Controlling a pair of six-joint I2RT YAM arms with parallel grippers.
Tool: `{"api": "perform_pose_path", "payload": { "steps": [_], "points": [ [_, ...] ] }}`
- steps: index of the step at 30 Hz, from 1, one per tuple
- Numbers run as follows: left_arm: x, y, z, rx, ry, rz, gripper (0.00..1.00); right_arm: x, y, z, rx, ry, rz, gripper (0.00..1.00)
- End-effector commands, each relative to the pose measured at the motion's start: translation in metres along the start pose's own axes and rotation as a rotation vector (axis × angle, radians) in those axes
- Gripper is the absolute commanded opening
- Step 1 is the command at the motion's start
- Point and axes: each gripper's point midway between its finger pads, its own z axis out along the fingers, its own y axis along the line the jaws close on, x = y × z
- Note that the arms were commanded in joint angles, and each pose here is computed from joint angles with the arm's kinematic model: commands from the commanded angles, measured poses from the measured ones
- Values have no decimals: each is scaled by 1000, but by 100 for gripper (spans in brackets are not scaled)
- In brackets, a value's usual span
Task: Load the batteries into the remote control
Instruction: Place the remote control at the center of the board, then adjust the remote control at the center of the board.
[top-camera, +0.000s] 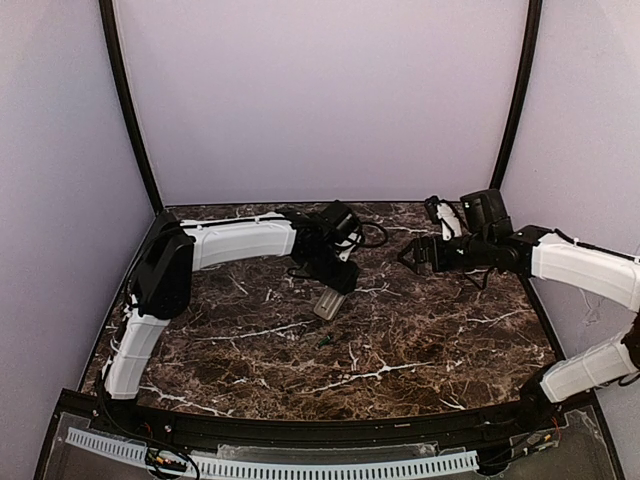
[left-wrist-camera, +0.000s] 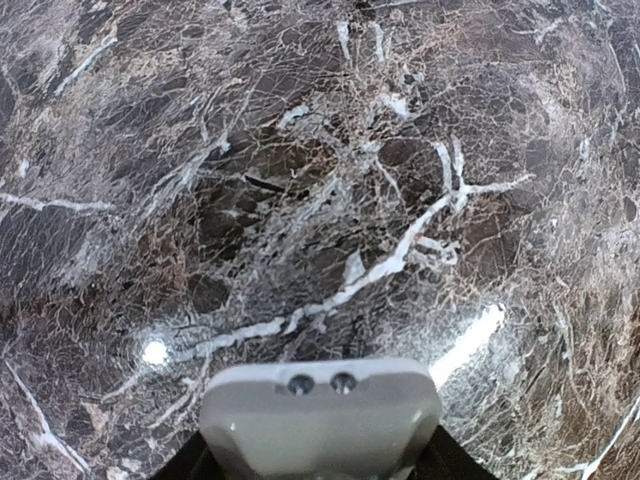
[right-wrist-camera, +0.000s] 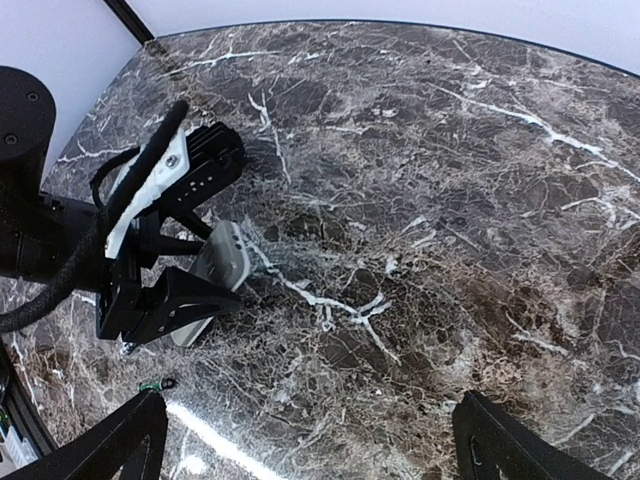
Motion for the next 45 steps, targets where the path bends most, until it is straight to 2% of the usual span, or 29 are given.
{"api": "perform_pose_path", "payload": {
  "steps": [1,9,11,12,14,19,22,23,24,25,26,27,28,35,38,45],
  "points": [
    [5,6,9,-4,26,-11,63,-14,8,1,-39,-10,-31,99],
    [-9,6,-4,15,-12,-12,75,-18,8,14,-59,1,-73,99],
    [-16,7,-18,19,-38,-9,85,-19,3,23,-61,13,-74,99],
    [-15,6,-20,34,-40,-8,95,-19,2,28,-71,19,-76,99],
    [-16,11,-34,52,-65,-20,98,-20,-3,41,-75,39,-79,99],
    [-17,46,-86,82,-198,-90,99,-11,-2,82,-166,113,-68,99],
    [1,60,-102,104,-257,-126,99,-3,13,103,-295,163,-64,86],
    [18,62,-95,103,-231,-131,99,-2,17,109,-327,177,-62,83],
    [10,63,-109,111,-295,-128,99,-4,20,114,-351,183,-66,83],
    [26,65,-102,108,-274,-130,99,-4,24,118,-373,186,-73,84],
    [19,65,-113,120,-333,-126,99,-5,25,122,-381,187,-76,84],
    [33,64,-107,133,-318,-127,99,-6,25,127,-384,188,-77,83],
    [28,65,-115,139,-361,-127,99,-8,24,132,-389,191,-74,81],
    [46,74,-119,127,-418,-142,98,0,27,162,-456,258,-49,62],
    [56,75,-113,125,-408,-137,98,8,32,169,-491,292,-47,55],
    [70,70,-93,157,-359,-125,90,26,46,179,-548,348,-52,49]
  ]
}}
